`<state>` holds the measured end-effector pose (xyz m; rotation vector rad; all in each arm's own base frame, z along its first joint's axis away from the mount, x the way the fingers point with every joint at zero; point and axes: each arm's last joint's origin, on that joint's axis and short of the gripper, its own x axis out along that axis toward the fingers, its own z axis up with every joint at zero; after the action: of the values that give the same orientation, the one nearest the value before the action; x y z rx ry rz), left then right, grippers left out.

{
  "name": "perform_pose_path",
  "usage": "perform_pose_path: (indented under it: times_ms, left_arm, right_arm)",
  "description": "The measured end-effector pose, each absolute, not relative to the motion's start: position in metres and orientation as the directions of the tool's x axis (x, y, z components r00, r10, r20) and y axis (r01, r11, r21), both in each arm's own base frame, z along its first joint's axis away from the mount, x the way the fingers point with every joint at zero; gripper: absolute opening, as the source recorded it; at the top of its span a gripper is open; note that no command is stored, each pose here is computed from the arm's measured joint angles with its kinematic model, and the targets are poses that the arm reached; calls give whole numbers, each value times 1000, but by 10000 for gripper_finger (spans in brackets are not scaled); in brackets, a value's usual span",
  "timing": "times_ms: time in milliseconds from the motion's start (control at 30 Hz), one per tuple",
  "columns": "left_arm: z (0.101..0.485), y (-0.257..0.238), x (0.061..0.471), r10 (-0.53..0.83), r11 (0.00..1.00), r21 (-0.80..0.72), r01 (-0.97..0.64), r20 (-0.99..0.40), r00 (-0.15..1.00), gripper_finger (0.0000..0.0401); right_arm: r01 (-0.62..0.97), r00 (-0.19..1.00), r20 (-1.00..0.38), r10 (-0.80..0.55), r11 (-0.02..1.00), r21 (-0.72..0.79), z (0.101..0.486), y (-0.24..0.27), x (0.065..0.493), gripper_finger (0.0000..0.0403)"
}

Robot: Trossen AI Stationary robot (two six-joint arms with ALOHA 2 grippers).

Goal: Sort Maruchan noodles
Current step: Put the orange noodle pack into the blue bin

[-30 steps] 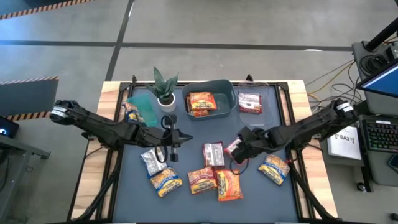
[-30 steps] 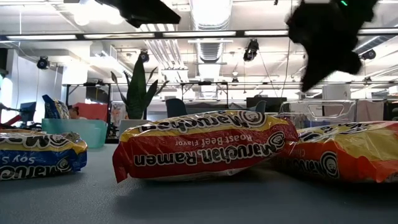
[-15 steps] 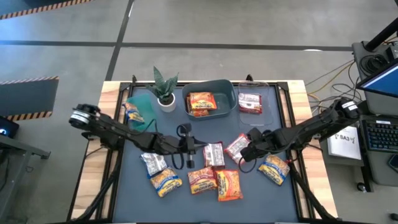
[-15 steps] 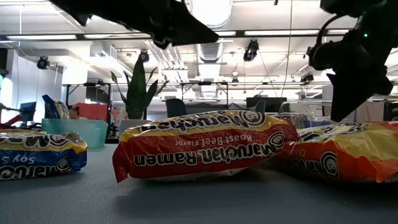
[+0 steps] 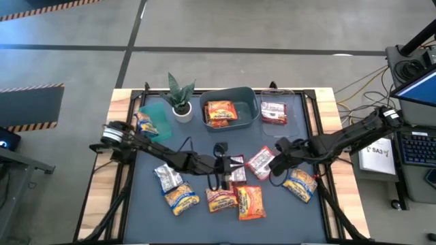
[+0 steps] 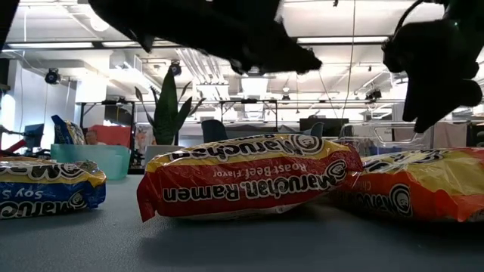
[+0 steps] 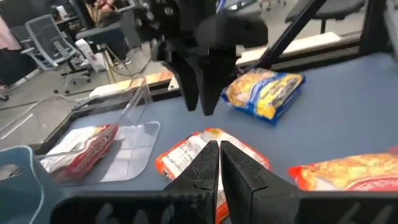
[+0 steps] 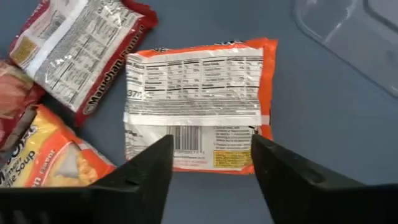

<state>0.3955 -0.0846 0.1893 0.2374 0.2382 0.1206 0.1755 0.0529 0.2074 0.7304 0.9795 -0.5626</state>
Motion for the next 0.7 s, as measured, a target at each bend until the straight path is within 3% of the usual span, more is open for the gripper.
perform_pose_path:
  times_ms: [333, 700]
  left_arm:
    - [148, -74, 434, 95, 978, 205, -35, -291, 952, 0]
    - [108, -69, 466, 110, 981, 193, -34, -397, 911, 0]
  right_arm:
    - [777, 443, -892, -92, 535, 331, 171, 47, 157, 282]
    - [780, 471, -878, -85, 504, 370, 163, 45, 152, 302]
